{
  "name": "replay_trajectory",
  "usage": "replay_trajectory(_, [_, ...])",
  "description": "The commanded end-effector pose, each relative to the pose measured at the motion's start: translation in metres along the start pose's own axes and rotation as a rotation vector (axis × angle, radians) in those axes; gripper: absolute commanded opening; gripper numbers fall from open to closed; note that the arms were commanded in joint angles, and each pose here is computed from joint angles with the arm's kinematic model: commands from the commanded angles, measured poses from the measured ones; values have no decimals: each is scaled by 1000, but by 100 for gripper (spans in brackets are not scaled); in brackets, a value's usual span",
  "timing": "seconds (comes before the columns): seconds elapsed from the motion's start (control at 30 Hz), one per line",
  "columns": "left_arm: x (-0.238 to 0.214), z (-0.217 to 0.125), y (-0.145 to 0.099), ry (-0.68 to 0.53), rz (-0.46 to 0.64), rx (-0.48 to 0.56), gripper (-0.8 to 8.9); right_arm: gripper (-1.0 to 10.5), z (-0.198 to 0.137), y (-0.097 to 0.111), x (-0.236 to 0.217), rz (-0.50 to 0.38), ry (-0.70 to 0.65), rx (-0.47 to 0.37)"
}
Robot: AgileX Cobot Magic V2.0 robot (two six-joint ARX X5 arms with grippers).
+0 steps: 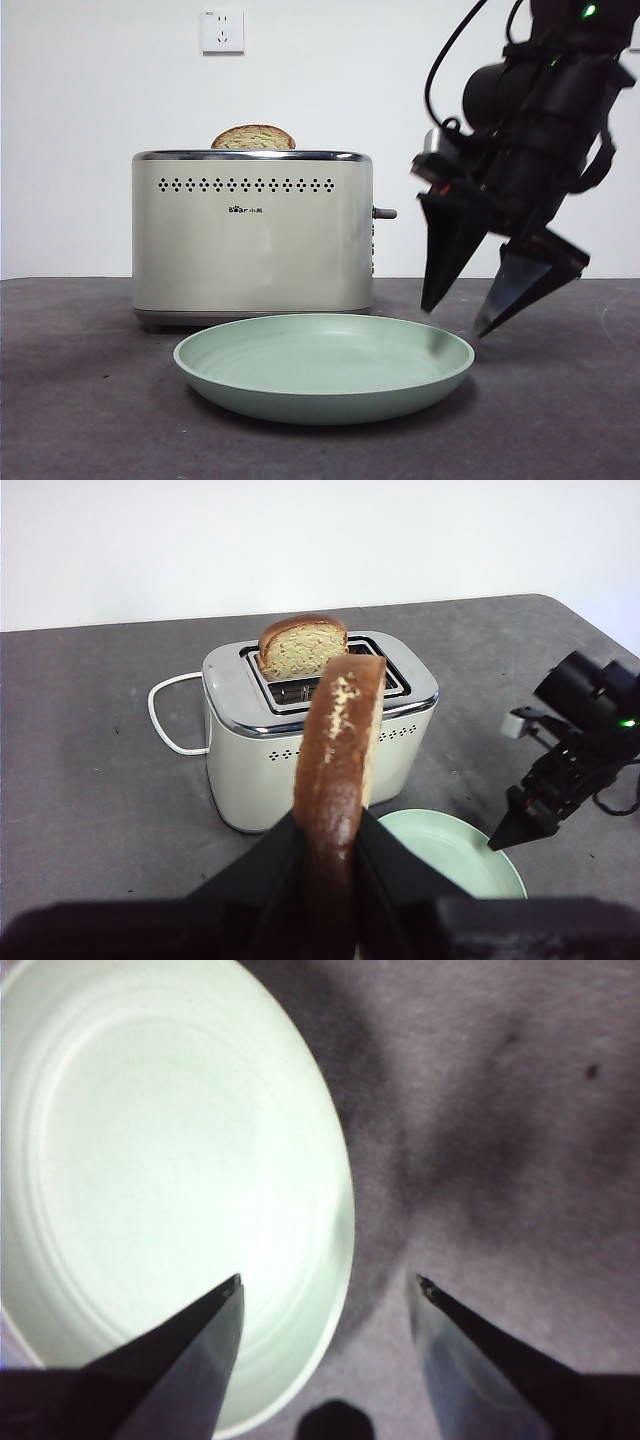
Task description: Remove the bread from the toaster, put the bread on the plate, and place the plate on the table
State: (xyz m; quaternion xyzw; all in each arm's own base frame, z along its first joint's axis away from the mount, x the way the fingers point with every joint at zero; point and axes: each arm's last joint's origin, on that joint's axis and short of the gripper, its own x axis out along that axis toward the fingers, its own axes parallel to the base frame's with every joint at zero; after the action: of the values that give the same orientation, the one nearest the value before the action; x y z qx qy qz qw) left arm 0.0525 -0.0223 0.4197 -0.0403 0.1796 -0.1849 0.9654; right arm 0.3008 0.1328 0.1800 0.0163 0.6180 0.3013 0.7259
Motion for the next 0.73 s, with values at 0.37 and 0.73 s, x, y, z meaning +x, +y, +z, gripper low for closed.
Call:
replay_trajectory(0.37, [0, 3, -1, -29, -9, -6, -8, -12, 3, -4, 21, -44, 29, 5])
replay_trajectory(0.73, [72, 17, -14, 163, -383, 6, -8, -12, 1, 16, -13, -43, -58, -16])
